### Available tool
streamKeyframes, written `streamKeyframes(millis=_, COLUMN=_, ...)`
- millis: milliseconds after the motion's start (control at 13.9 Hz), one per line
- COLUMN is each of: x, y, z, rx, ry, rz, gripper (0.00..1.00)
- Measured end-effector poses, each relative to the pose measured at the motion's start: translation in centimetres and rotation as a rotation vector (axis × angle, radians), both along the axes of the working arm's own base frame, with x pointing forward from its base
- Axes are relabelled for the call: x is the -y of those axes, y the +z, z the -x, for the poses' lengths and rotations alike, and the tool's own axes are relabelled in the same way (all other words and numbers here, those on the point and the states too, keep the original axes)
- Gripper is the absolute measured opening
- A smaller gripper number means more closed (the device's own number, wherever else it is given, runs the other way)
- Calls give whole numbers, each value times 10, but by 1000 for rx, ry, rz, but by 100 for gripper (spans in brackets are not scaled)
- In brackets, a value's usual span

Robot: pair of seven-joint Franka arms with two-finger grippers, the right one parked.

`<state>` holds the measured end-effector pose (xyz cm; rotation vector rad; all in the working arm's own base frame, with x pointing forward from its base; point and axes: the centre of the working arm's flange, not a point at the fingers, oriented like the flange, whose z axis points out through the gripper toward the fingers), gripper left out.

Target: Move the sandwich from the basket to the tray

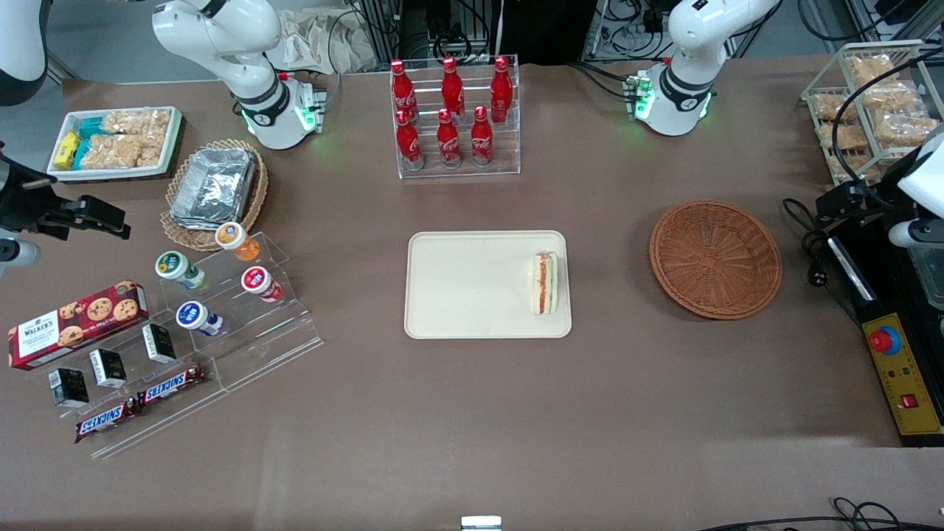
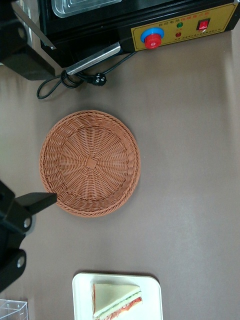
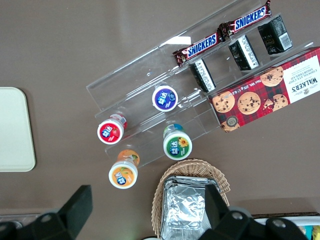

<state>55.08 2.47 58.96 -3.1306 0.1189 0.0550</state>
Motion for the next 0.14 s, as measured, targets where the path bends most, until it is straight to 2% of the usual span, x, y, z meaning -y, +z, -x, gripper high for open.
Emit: streamKeyframes(millis=144, x=0, y=1, z=0, rx=1, ry=0, rz=0, gripper=100)
